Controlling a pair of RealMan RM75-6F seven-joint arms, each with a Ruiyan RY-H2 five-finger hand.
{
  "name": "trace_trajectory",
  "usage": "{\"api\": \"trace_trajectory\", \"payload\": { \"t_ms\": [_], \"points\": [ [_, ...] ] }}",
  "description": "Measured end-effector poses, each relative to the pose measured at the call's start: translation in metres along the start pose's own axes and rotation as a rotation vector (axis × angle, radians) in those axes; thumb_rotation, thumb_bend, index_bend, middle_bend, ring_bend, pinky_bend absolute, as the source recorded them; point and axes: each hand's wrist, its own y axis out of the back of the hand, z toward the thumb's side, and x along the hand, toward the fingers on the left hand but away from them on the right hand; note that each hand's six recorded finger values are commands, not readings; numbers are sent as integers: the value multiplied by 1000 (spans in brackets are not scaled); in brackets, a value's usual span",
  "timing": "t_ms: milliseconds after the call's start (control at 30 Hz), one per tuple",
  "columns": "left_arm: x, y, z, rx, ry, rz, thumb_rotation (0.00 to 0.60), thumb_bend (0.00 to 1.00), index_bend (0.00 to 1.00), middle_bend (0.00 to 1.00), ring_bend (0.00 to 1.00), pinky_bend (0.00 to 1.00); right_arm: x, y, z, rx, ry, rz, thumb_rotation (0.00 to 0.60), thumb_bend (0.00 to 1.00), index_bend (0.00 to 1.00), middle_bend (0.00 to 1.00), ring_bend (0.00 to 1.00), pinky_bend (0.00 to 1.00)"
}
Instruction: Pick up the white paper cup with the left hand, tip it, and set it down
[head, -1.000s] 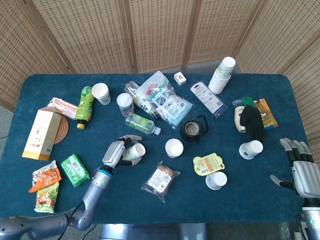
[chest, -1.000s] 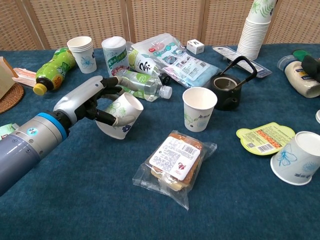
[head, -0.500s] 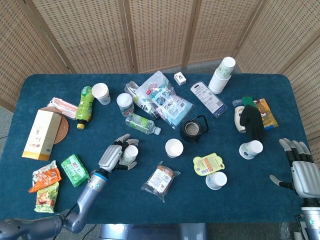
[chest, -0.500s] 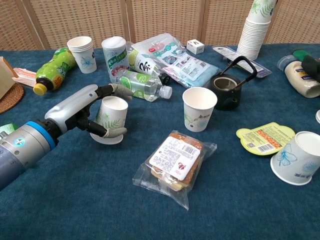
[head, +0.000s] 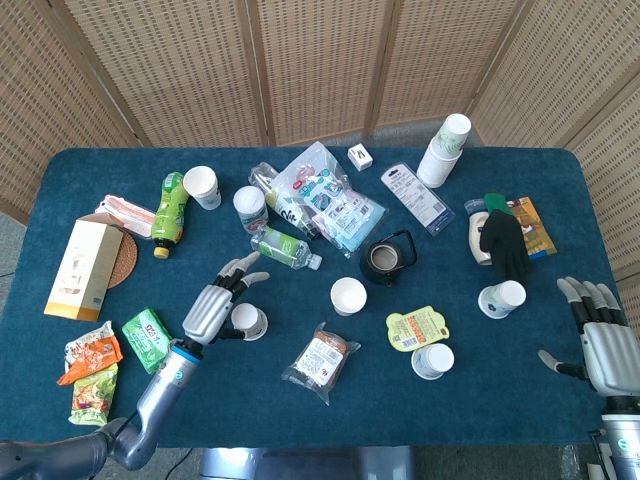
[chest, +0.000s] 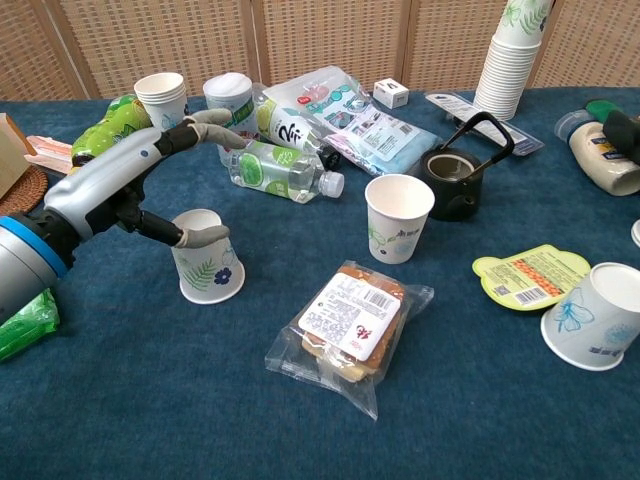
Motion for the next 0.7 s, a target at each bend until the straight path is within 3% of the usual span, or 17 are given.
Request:
{"api": "trace_trajectory", "payload": {
  "t_ms": [167,333,500,700],
  "points": [
    [-7,23,5,45,-2,-8,600,287,165,0,0,0,0,0,0,-1,1,1,600,0,0,0,0,0],
    [-25,64,2,173,38,-38,600,287,129,0,0,0,1,0,1,-2,3,1,600,0,0,0,0,0],
    [-54,108,-10,326,121,-74,600,287,125,0,0,0,1,-1,3,5,8,3,600,0,0,0,0,0],
    [-103,141,-31,425,242,-119,600,287,127,0,0,0,2,-4,7,13,16,12,600,0,0,0,0,0]
  ]
}}
